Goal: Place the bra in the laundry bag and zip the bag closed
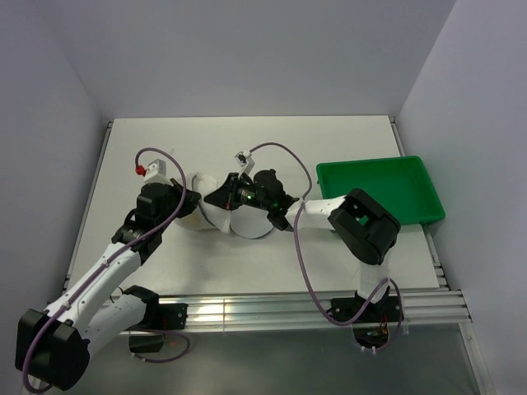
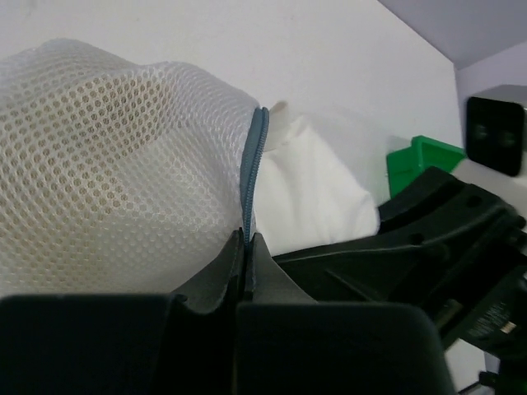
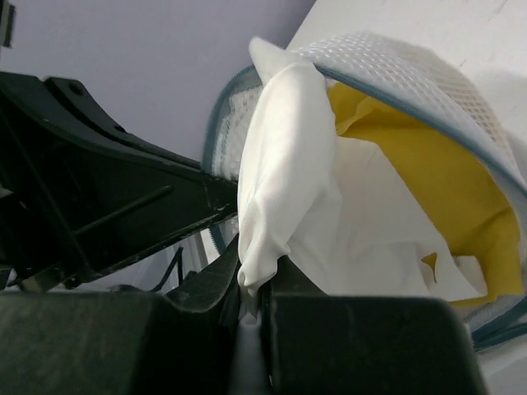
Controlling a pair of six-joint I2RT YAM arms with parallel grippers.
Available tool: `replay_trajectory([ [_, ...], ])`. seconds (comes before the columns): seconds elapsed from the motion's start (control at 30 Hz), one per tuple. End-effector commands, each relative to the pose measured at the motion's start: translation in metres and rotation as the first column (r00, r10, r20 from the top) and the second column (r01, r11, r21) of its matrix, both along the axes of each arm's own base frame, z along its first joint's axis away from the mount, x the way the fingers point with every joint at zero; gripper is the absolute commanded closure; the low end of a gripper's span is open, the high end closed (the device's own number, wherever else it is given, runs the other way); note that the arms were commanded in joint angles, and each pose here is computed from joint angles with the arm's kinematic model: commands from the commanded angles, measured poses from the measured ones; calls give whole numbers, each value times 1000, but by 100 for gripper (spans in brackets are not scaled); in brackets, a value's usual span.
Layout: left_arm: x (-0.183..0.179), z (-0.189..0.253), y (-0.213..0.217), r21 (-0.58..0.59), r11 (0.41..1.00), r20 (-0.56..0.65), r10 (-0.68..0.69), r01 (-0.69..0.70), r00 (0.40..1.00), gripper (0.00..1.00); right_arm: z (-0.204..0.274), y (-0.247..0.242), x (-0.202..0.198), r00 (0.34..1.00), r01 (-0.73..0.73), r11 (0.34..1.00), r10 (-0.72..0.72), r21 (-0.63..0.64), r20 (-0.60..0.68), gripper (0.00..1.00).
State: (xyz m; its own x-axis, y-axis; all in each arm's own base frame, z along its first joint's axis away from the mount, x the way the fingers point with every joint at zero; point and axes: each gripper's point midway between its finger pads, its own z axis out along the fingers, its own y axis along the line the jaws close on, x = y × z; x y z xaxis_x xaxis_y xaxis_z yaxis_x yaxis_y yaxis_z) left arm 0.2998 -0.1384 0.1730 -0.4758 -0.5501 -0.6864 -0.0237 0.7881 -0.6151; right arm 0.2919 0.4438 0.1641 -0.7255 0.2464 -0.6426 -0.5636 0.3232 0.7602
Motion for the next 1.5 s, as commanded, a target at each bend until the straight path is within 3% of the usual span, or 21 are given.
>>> replay_trajectory([
  [0.0, 10, 72, -28, -86, 986, 230, -120, 143, 966, 100, -8, 15, -14, 993, -117, 993, 117, -19, -16, 100],
  [0.17, -2, 67, -45, -107, 960, 250, -224, 257, 942, 100, -15, 20, -11, 991, -127, 991, 125, -50, -40, 100],
  [0.3, -19, 55, -51, -134, 939, 242, -280, 318, 929, 100, -3, 17, 10, 1000, -27, 999, 26, -42, -10, 100],
  [0.43, -34, 46, -54, -161, 922, 217, -316, 353, 924, 100, 38, 4, 35, 992, 116, 988, -121, 98, 42, 100],
  [0.53, -40, 42, -53, -153, 919, 216, -327, 363, 920, 100, 56, 4, 38, 989, 134, 975, -144, 175, 44, 100],
  [0.67, -43, 37, -62, -190, 894, 217, -365, 406, 905, 100, 52, -4, 37, 981, 179, 964, -190, 196, 37, 100],
  [0.8, -49, 30, -73, -234, 864, 204, -405, 446, 891, 100, 71, -50, 55, 921, 374, 901, -388, 221, 26, 100],
  [0.93, -56, 40, -84, -263, 837, 221, -431, 479, 875, 100, 63, -97, 60, 808, 587, 809, -588, 42, 38, 100],
  [1.0, -61, 46, -91, -290, 817, 221, -450, 499, 865, 100, 73, -113, 56, 769, 637, 771, -637, 18, 60, 100],
  [1.13, -75, 49, -108, -344, 773, 195, -497, 533, 846, 100, 69, -145, 65, 646, 763, 632, -747, -133, 158, 100],
  [1.37, -85, 26, -113, -459, 738, 111, -505, 495, 856, 100, 6, -138, 78, 627, 765, 534, -745, -360, 227, 100],
  [1.47, -82, 31, -112, -472, 742, 121, -481, 477, 868, 100, -13, -126, 79, 658, 734, 538, -715, -414, 237, 95],
])
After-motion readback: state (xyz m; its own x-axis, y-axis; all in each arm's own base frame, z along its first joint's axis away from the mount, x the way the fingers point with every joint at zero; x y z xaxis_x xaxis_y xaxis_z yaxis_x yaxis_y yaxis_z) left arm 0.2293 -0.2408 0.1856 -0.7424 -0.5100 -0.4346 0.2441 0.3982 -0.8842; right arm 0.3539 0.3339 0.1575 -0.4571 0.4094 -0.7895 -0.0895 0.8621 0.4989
